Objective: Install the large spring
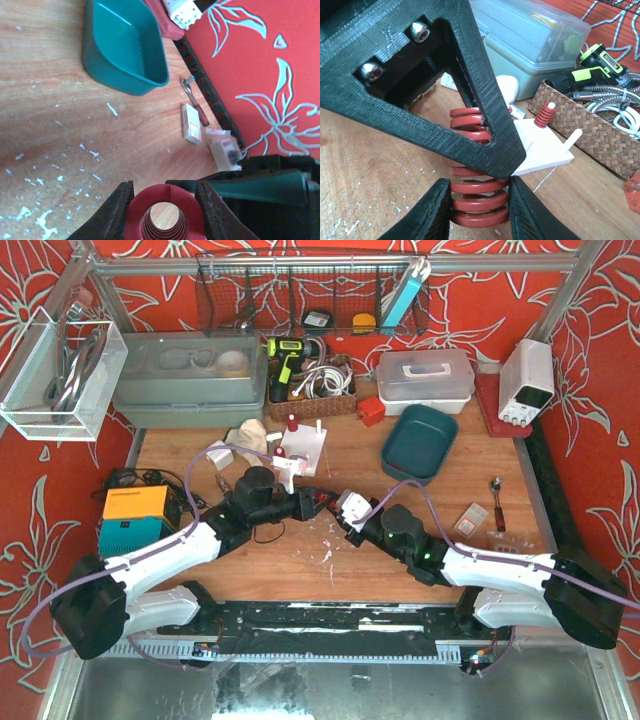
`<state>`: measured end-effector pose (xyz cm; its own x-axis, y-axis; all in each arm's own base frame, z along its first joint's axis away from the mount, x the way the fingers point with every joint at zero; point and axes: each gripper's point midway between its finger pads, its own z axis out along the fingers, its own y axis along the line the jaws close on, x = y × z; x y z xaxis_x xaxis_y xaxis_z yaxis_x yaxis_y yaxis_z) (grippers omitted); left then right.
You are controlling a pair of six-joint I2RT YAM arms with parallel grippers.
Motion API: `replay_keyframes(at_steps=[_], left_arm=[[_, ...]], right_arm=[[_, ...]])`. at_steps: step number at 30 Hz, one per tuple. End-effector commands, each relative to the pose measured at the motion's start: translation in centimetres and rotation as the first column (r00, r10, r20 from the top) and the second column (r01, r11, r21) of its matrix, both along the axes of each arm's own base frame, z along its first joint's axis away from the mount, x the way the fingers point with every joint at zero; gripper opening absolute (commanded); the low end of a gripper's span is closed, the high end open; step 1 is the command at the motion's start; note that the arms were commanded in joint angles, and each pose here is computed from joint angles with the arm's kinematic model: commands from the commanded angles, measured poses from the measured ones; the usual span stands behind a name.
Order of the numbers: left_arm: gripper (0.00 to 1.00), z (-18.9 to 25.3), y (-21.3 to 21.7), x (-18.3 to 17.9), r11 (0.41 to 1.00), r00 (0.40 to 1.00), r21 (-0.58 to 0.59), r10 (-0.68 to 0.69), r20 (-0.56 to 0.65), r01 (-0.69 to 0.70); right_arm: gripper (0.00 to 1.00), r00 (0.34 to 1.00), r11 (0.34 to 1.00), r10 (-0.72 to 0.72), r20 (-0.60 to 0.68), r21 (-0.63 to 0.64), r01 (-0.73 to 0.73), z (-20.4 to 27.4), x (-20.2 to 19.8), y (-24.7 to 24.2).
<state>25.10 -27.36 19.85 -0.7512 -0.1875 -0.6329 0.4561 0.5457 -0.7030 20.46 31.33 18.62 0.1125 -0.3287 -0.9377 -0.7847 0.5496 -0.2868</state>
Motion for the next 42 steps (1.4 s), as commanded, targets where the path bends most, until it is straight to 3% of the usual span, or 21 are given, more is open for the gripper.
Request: replay_keyframes(at_steps=[1,4,7,9,13,14,18,24,31,42], left_arm=[[0.22,1.3,-0.1,-0.4,0.999,0.999,-0.038,-0.016,0.039,0.017],[0.08,1.6,-0.1,-0.3,0.999,0.999,-0.041,-0.013,0.051,0.016],[0.03,2.0,0.2,0.2,1.0,0.996,-0.027,0.004,0.089,-0.002],[0.02,2.5,0.6,0.9,0.999,0.991,0.002,0.036,0.129,-0.037],[0.02,3.1,2.1,3.2,0.981,0.965,0.105,0.135,0.224,-0.161],[0.03,3.2,2.6,3.9,0.971,0.955,0.13,0.164,0.248,-0.201],[0.06,3.1,4.3,6.5,0.918,0.908,0.206,0.26,0.329,-0.338],[0.05,1.4,6.8,11.2,0.829,0.863,0.308,0.35,0.364,-0.466],[0.06,0.8,8.2,15.6,0.79,0.831,0.321,0.385,0.403,-0.522],[0.08,-0.7,6.4,22.4,0.753,0.818,0.365,0.388,0.426,-0.547]], right_arm=[[0.0,0.999,0.999,0.0,0.033,0.044,-0.002,1.7,0.1,0.5],[0.05,1.0,0.999,-0.004,0.024,0.039,0.003,1.6,0.2,0.6],[0.25,0.999,0.998,-0.049,-0.017,0.029,0.05,1.5,0.9,0.4],[0.44,0.991,0.992,-0.115,-0.06,0.048,0.118,1.5,1.6,-0.2],[0.92,0.961,0.969,-0.229,-0.156,0.059,0.24,2.1,2.7,-1.6],[0.98,0.948,0.961,-0.259,-0.183,0.052,0.273,2.1,2.9,-2.2],[0.99,0.839,0.866,-0.481,-0.255,0.014,0.5,2.3,5.2,-6.5],[0.99,0.74,0.791,-0.59,-0.323,-0.046,0.61,0.1,6.8,-10.9],[0.99,0.716,0.764,-0.61,-0.339,-0.014,0.645,-0.7,7.2,-13.1],[0.99,0.731,0.801,-0.571,-0.373,-0.059,0.596,-2.0,7.1,-11.9]])
